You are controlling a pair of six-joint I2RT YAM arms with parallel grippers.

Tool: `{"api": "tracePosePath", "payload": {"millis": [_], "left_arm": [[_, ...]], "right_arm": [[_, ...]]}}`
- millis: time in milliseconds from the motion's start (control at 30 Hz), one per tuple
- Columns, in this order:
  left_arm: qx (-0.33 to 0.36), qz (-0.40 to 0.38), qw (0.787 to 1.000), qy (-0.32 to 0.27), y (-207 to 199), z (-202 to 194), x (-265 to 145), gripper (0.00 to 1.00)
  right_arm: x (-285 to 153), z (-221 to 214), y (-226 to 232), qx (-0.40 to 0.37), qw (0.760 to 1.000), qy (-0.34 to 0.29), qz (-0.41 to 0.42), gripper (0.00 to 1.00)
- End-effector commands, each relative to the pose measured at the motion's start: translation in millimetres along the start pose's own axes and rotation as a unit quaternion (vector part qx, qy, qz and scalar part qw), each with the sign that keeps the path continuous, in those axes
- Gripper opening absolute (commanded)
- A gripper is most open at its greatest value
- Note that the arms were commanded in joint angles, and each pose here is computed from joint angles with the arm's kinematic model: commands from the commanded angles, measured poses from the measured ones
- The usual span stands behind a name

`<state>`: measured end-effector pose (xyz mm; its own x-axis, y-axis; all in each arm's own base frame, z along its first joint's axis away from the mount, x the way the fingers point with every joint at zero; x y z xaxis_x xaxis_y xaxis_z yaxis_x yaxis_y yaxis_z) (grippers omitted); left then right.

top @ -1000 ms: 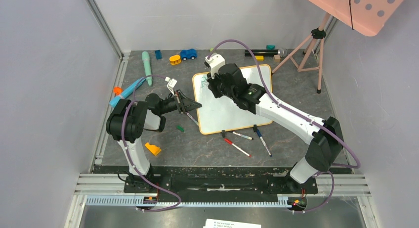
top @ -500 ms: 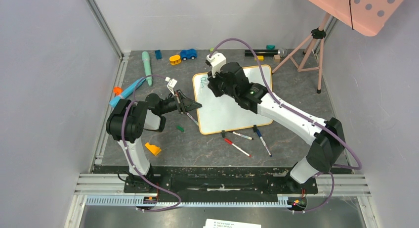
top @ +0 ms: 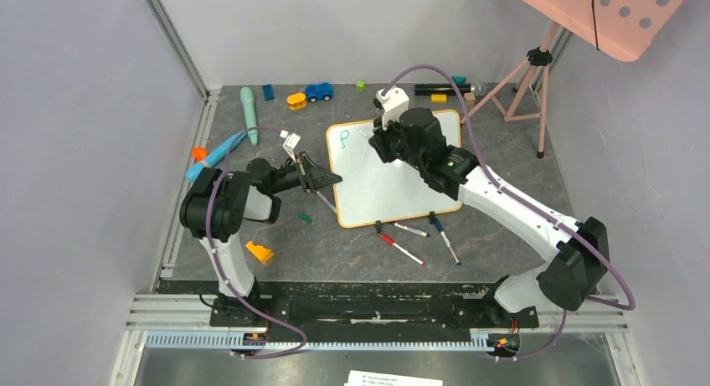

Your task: Write a sentence on the whiteboard

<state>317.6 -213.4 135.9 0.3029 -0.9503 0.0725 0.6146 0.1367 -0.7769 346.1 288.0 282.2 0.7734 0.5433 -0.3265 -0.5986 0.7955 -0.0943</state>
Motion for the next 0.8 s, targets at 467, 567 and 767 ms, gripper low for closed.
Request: {"api": "tracePosePath", "payload": {"millis": [467, 567, 767], "left_arm": [[0.067, -0.027, 0.997, -0.010, -17, 15, 1, 0.02], [0.066, -0.027, 0.997, -0.009, -16, 16, 2, 0.02], [0.065, -0.028, 0.997, -0.008, -16, 16, 2, 0.02]], "right_arm": [[-10, -1, -2, 0.001, 1.000, -0.008, -0.011, 0.00], [-7, 5, -1, -0.002, 1.000, -0.011, -0.013, 0.00], [-2, 5, -2, -0.006, 1.000, -0.008, -0.021, 0.00]]}}
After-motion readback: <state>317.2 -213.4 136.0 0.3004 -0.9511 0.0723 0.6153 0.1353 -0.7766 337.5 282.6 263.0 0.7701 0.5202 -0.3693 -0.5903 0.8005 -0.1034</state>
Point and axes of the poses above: each gripper's point midway between its finger pads, its own x axis out along the fingers, its own y axis along the line the jaws close on, z = x × y, the point moved 1 cm from there along -x, back along the fingers, and after that the axes turned 7 degrees about -x, right-handed, at the moved point
